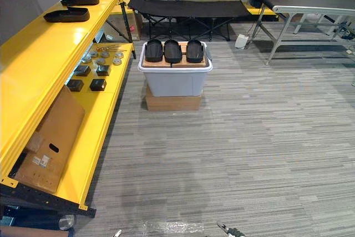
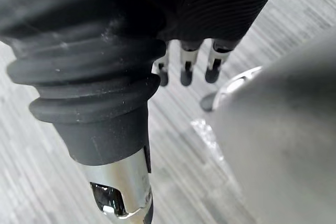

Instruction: Walk over and take plastic housings, then place them on the shelf

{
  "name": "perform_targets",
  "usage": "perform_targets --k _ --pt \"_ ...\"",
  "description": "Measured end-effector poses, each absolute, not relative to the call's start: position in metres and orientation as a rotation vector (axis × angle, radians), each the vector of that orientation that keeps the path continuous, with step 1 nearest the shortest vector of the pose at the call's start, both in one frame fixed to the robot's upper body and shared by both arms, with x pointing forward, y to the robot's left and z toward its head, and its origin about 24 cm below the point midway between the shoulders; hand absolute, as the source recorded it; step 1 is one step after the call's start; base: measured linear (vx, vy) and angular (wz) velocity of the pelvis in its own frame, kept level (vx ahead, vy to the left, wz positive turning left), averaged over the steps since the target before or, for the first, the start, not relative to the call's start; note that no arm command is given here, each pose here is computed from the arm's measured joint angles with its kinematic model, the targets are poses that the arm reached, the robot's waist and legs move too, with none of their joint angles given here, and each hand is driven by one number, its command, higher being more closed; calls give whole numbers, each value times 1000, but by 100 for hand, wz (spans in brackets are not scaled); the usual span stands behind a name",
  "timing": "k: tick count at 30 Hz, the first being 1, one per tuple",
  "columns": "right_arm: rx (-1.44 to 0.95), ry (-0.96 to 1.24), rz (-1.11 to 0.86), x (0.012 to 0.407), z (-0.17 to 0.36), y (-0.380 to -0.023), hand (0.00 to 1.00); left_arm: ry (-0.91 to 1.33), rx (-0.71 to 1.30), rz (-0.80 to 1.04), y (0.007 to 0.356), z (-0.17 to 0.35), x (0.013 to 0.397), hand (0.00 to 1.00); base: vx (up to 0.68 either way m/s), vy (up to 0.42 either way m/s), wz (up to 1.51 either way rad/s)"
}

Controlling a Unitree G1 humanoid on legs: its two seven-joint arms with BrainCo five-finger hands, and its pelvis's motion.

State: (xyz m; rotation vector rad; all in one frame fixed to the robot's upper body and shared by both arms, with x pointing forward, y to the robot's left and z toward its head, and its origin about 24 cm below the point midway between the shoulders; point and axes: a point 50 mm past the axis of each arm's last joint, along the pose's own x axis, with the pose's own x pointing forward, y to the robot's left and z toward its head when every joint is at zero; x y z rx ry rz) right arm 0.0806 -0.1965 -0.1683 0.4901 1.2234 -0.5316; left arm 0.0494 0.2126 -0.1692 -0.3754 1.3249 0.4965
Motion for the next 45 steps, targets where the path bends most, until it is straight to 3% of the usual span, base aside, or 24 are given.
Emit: perform_targets --k 7,12,19,25,27,31,36,42,45 --pt "503 1198 -539 78 -168 -201 0 1331 -312 444 223 -165 67 0 178 35 -6" --pt "494 1252 -545 61 -172 -201 0 1290 -390 436 219 -164 75 0 334 -149 -2" --pt "319 1230 -545 67 -163 -242 0 1304 -625 496 186 -172 55 0 520 -265 5" --pt "295 968 -504 127 -145 -243 0 1183 -680 603 187 -170 47 0 434 0 -42" --pt "301 975 -499 125 -146 -240 0 1185 -678 612 188 -171 39 0 542 192 -3" --pt "324 1064 -450 114 -155 -219 0 1085 -628 585 206 -164 68 0 482 155 42" --pt "376 1154 -449 93 -165 -201 0 1066 -572 587 217 -160 72 0 458 158 16" --pt "309 1124 -457 98 -162 -210 0 968 -608 585 220 -152 98 0 425 -4 33" --pt "305 1174 -461 82 -166 -207 0 973 -636 607 223 -152 95 0 472 -262 59"
